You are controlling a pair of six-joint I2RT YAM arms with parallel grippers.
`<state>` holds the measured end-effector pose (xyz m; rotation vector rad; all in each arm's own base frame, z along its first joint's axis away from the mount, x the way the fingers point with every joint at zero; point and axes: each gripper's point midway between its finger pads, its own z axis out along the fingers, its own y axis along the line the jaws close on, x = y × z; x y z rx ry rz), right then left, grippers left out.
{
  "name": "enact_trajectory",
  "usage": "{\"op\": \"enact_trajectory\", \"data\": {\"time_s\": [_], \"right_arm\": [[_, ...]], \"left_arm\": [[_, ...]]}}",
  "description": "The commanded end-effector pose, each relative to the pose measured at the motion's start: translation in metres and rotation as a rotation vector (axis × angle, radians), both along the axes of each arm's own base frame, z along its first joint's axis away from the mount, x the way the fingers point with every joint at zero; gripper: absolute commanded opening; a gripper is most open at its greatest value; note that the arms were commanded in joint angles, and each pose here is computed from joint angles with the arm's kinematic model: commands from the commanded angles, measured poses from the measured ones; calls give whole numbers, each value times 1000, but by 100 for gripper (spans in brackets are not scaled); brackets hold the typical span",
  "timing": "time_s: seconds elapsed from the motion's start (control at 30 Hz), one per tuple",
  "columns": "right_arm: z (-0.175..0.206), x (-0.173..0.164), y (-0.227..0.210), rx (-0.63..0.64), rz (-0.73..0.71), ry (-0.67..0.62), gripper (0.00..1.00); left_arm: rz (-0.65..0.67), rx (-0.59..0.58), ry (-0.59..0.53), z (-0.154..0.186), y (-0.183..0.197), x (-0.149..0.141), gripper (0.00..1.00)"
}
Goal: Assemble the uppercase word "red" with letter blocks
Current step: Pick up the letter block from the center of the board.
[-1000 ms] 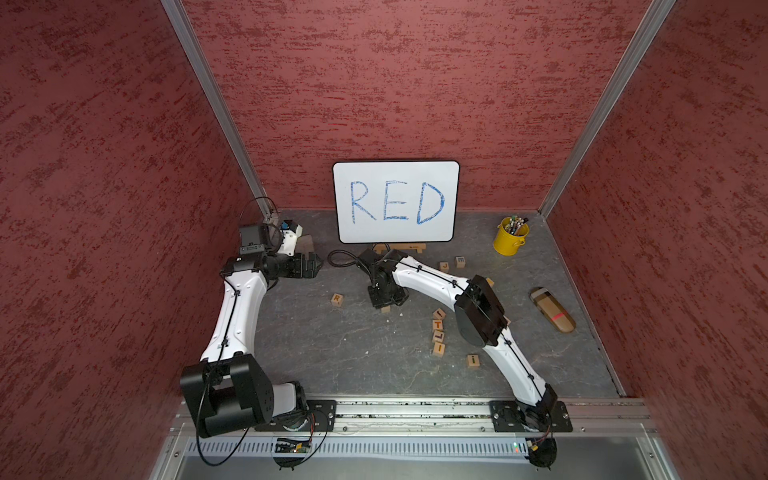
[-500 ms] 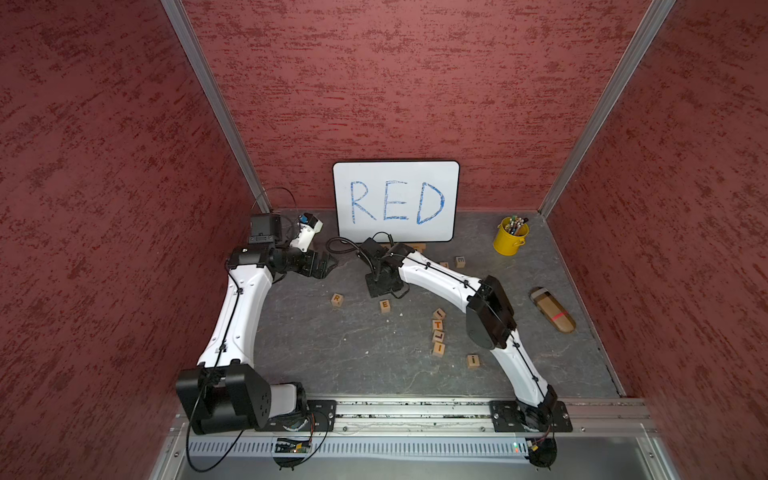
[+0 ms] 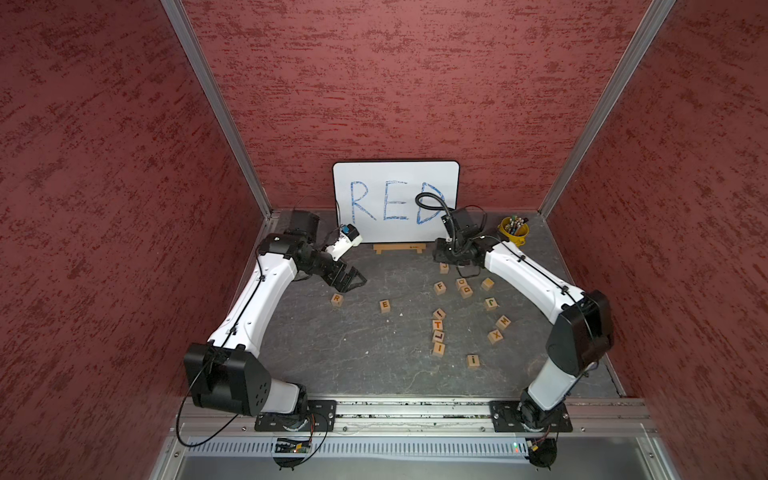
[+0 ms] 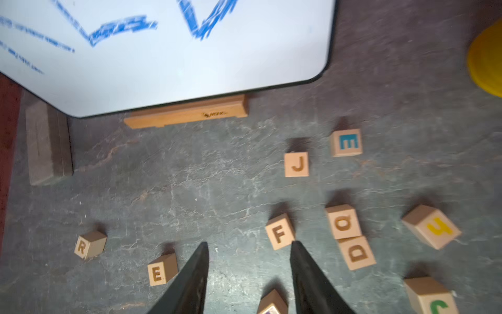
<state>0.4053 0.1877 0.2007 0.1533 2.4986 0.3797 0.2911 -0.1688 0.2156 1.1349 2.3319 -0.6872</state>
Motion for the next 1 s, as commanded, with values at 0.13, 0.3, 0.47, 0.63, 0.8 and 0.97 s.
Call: {"op": "enact_trajectory", "data": {"time_s": [0.13, 0.3, 0.47, 0.63, 0.8, 0.97], "right_arm": [[43, -9, -21, 91, -33, -149, 50], [56, -19, -27, 116, -37, -198, 50], [58, -20, -30, 95, -30, -206, 50], [55, -15, -30, 80, -21, -210, 50], [52, -11, -27, 77, 0, -208, 50], [44, -11, -28, 67, 5, -199, 50]], "left_arm": [[-263, 169, 18, -66, -51, -15, 94], [-313, 233, 9, -101, -64, 3, 87], [-385, 314, -5, -130, -70, 12, 85], [-411, 357, -7, -158, -74, 14, 82], [-421, 381, -14, -166, -73, 15, 80], [-422, 411, -38, -173, -69, 15, 75]]}}
